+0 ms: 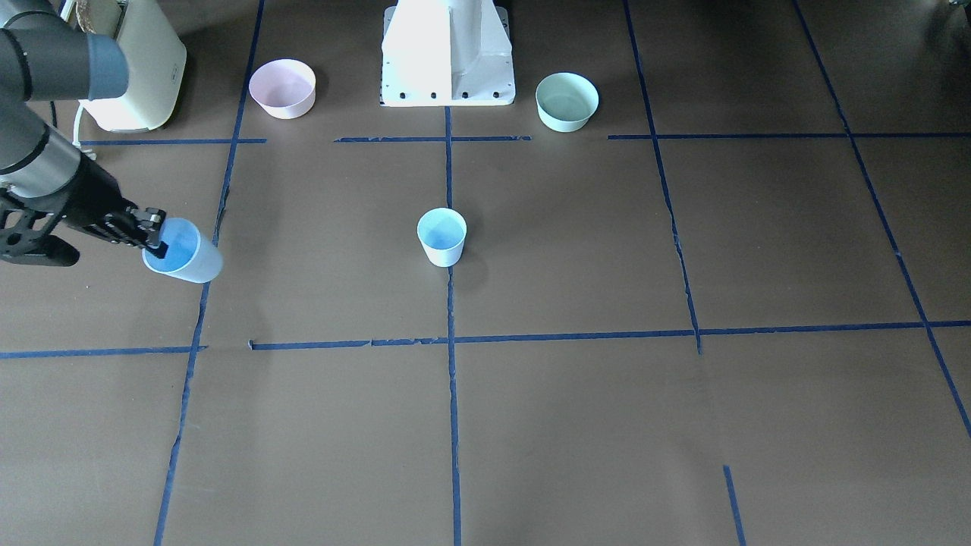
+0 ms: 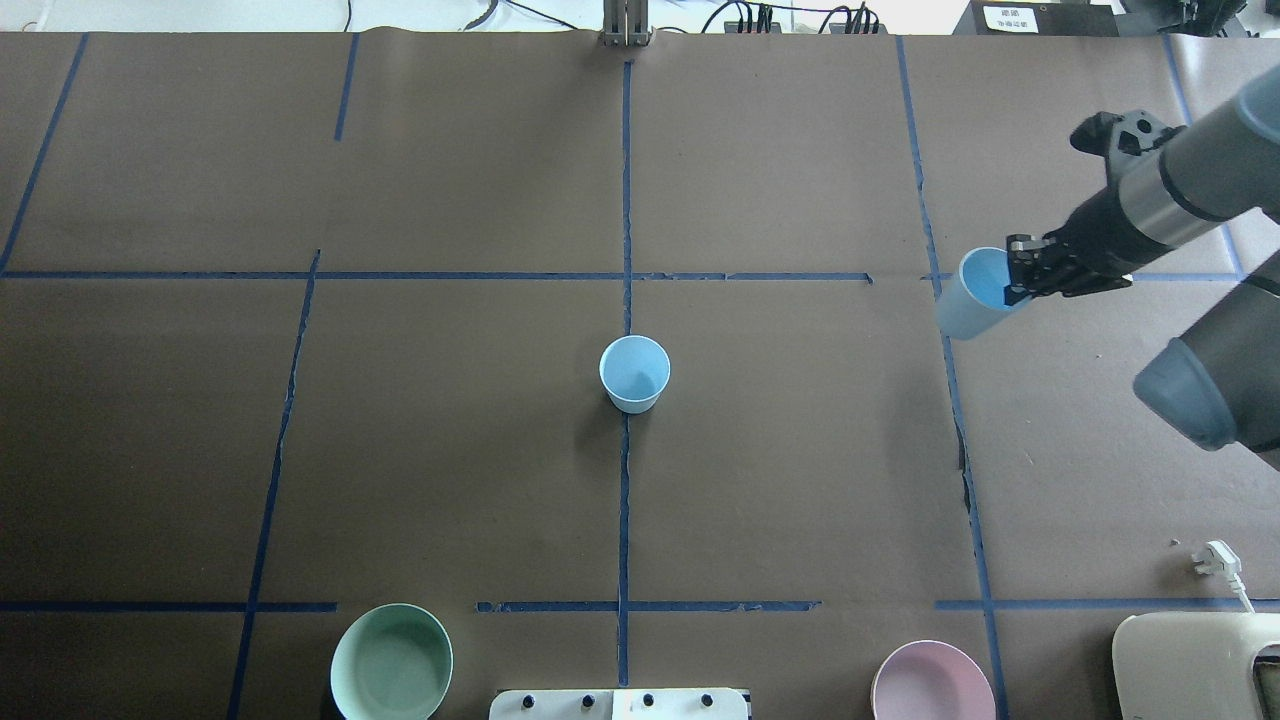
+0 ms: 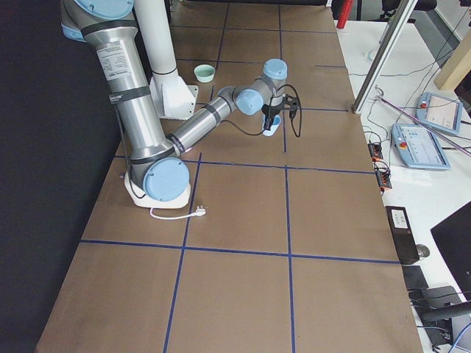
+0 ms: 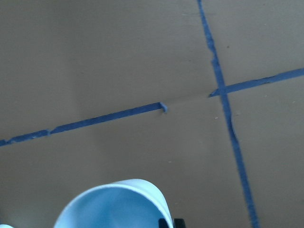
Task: Stack blue cups with both arms
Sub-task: 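Carry the cup with the right gripper over the center cup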
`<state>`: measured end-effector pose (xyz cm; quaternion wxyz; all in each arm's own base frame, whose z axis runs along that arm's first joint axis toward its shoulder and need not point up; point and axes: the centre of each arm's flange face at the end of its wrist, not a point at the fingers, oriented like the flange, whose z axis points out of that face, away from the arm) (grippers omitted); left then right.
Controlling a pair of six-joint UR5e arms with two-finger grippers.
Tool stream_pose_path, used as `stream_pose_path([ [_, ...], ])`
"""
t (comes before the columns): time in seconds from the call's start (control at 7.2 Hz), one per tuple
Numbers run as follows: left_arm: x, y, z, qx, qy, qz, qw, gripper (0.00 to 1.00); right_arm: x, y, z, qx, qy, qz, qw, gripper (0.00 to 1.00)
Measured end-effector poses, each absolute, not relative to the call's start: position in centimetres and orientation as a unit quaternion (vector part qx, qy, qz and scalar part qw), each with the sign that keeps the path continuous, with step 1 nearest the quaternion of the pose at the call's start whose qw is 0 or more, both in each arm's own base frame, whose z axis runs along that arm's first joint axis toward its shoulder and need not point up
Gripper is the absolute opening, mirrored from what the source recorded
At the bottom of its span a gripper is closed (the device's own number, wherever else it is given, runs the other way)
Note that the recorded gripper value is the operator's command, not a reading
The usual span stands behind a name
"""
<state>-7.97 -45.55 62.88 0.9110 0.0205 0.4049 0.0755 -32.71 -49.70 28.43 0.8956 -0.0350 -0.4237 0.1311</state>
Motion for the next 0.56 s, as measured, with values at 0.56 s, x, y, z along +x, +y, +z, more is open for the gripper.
stream_pose_path([
  [0.56,-7.8,-45.7,62.3,0.016,0.405,0.058,0.912,1.0,-47.1,-43.7,15.1,-0.017,-0.404,0.199,0.893,0.0],
])
